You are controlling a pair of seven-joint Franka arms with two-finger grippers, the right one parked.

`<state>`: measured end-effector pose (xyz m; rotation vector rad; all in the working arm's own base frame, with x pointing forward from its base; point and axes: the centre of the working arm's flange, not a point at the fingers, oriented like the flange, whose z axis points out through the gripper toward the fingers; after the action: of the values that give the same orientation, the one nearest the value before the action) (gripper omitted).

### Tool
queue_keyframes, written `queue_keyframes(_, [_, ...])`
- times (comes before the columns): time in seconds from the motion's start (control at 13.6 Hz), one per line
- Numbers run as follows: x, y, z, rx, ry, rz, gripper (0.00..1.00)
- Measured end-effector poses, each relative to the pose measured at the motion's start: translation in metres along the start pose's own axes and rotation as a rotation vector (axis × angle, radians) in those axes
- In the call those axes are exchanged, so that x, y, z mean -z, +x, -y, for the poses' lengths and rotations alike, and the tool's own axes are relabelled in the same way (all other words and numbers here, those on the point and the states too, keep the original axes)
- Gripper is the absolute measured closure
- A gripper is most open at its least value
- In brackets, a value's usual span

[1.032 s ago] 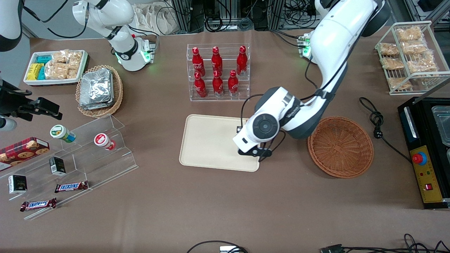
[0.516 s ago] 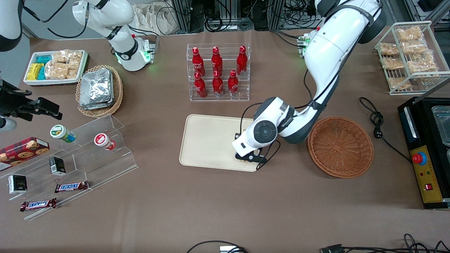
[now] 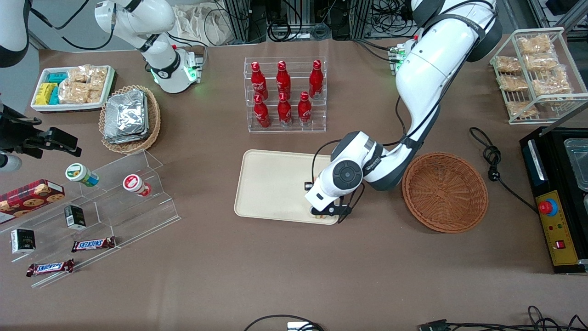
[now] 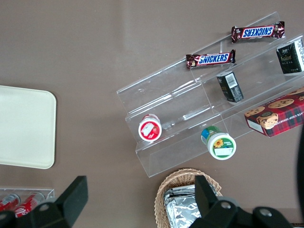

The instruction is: Place sandwich from basket to tray

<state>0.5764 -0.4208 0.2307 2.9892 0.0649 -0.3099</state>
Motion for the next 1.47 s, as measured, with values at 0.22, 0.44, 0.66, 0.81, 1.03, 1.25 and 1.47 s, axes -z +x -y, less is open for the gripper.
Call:
queue_keyframes(0.22, [0.029,0.002,-0.001,0.015,-0.007,-0.027,0.24])
queue_keyframes(0.44, [0.089,-0.005,0.001,0.036,0.022,-0.086,0.0])
queue_keyframes(0.66, [0.147,-0.015,0.031,0.017,0.151,-0.214,0.0])
queue_keyframes(0.81, [0.163,-0.035,0.06,0.011,0.216,-0.243,0.0])
queue_keyframes(1.03, [0.178,-0.076,0.115,-0.048,0.278,-0.244,0.0])
queue_keyframes(1.25, [0.232,-0.097,0.179,-0.101,0.281,-0.182,0.0])
queue_keyframes(1.47, [0.306,-0.096,0.256,-0.011,0.286,-0.17,0.0])
